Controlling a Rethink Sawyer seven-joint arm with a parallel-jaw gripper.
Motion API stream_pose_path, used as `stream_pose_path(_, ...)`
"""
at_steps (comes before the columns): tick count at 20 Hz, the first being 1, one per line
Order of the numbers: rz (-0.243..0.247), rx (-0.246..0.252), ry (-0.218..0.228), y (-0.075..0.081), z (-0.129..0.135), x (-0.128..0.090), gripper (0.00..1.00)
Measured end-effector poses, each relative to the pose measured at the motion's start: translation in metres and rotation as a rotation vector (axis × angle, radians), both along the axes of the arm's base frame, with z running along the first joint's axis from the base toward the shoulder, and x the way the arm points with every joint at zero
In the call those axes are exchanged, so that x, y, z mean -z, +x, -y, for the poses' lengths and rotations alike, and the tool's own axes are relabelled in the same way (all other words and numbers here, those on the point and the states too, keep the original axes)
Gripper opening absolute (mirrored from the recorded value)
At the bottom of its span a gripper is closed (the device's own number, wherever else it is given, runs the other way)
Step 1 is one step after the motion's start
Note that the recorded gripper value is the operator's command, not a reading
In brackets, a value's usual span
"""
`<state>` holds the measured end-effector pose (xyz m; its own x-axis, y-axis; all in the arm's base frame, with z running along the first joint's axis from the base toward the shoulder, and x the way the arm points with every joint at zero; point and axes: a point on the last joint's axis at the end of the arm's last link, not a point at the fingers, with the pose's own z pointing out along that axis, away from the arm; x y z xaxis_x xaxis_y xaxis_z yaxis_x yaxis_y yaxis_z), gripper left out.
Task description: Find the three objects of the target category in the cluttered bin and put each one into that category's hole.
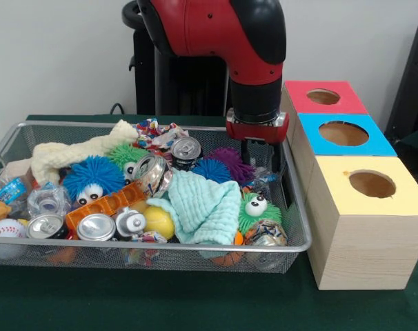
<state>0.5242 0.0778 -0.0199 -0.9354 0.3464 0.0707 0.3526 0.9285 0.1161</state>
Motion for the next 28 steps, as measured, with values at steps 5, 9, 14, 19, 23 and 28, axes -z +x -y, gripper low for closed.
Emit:
stream_pose_path(5,0.017,-0.099,-0.027,-0.011,-0.004,-0.003,1.00)
stream_pose_path(9,0.033,-0.182,-0.050,-0.019,-0.008,-0.006,1.00)
stream_pose_path(14,0.044,-0.212,-0.059,-0.020,-0.006,-0.009,1.00)
stream_pose_path(19,0.050,-0.210,-0.062,-0.017,-0.004,-0.011,1.00)
stream_pose_path(23,0.057,-0.208,-0.064,-0.015,-0.003,-0.014,1.00)
stream_pose_path(28,0.065,-0.203,-0.067,-0.012,0.000,-0.018,1.00)
